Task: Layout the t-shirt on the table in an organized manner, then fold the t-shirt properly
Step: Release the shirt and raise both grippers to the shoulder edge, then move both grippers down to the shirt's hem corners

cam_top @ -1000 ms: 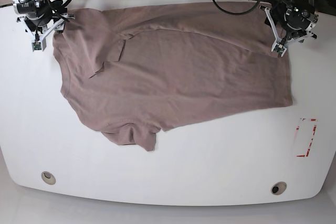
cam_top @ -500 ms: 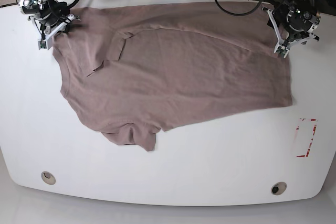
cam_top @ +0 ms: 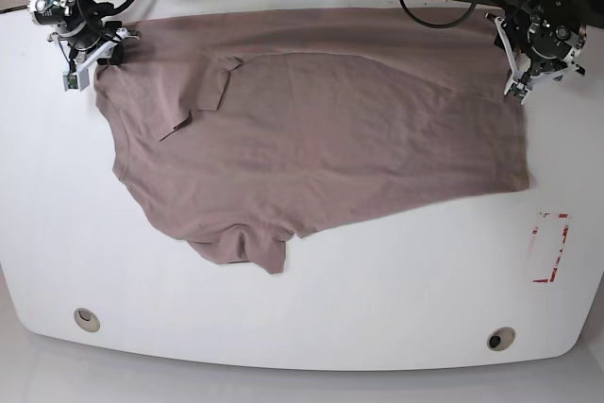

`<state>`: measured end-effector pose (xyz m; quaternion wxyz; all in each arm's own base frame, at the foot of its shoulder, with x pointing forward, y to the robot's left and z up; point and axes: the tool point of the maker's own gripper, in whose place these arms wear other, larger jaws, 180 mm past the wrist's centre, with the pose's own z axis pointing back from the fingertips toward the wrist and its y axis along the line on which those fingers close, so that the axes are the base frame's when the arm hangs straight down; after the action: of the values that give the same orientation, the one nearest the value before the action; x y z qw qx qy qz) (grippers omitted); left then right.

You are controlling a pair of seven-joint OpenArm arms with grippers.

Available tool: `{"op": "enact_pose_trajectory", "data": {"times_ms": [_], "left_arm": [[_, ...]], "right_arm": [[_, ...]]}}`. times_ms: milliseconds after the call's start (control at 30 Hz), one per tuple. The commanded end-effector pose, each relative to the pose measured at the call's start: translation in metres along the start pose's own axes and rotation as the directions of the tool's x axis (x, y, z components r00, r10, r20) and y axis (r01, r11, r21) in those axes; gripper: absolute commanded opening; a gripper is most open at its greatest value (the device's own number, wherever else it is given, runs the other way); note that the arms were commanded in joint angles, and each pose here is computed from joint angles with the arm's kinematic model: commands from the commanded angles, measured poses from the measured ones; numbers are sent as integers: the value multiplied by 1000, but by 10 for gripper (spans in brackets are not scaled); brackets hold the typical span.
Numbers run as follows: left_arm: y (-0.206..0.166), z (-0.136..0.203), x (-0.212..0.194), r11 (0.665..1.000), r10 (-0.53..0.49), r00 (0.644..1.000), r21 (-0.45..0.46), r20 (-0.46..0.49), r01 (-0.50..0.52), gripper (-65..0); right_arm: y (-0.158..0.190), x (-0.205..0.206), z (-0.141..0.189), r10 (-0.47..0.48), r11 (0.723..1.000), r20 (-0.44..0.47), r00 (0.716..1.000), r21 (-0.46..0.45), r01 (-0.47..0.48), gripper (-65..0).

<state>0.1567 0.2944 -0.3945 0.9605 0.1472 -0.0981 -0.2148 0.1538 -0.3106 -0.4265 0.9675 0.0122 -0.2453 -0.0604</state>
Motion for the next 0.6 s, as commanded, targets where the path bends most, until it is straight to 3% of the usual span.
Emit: {"op": "enact_pose_trajectory", "data": {"times_ms": [0,200,567], "left_arm": [[14,6,1,999,-13,1000,38,5,13,-344],[17,8,6,999,-17,1000,47,18,16,-344],[42,26,52,993,-6,990,119,139,-11,-344]], "right_arm": [[-11,-19,3,8,999,-92,996,-43,-12,-541],[-9,-14,9,24,998,-72,997,-49,-28,-541],[10,33,36,155,984,18,988,-94,-152,-537]]}}
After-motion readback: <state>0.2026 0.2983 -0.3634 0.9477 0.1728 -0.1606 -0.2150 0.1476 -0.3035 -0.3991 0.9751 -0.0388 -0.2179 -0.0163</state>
